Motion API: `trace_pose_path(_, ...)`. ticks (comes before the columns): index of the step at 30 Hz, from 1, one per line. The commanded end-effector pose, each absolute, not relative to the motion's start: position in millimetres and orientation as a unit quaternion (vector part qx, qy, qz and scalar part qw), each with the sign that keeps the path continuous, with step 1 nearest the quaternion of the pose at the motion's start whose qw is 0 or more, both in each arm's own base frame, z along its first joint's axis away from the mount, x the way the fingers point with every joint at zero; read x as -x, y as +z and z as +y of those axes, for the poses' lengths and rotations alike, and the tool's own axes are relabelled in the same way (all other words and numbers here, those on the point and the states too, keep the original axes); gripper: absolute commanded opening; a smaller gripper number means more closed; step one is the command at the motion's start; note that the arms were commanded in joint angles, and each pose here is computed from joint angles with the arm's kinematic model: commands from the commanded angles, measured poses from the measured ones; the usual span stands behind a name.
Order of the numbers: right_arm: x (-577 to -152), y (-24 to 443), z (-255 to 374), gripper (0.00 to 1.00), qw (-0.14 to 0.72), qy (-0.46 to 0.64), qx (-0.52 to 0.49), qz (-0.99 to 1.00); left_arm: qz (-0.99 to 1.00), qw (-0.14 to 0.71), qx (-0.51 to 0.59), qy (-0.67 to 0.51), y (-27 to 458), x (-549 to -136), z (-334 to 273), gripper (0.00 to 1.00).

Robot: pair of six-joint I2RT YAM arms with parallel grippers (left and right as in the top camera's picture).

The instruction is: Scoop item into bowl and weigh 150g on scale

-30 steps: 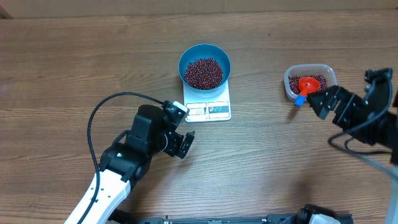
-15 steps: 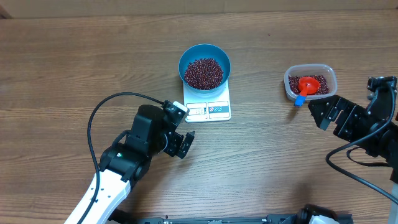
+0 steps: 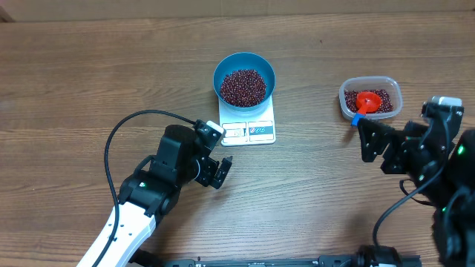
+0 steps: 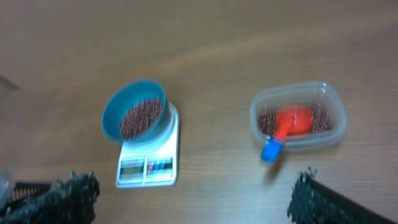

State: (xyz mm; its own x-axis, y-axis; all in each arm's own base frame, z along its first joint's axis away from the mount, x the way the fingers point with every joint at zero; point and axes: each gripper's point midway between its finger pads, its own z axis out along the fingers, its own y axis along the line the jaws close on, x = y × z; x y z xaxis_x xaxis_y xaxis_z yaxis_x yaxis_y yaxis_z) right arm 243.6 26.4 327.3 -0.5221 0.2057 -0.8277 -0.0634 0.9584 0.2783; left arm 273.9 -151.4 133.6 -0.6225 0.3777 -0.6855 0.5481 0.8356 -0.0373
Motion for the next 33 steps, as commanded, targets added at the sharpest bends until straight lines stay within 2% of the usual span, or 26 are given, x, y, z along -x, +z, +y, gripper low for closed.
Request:
trace_pose_path(1,-242,307,22,1.00,0.512,0.117,-0.041,0.850,0.896,0.345,-0.253,-0.120,131,-274,-149,1.00)
trace_pose_path(16,-249,235,31,1.00,0.676,0.125,0.004,0.726,0.896,0.345,-0.253,-0.120,131,-274,-149,1.00)
trace_pose_path(33,-245,182,33,1.00,0.697,0.127,0.010,0.706,0.896,0.345,-0.253,-0.120,131,-274,-149,0.99)
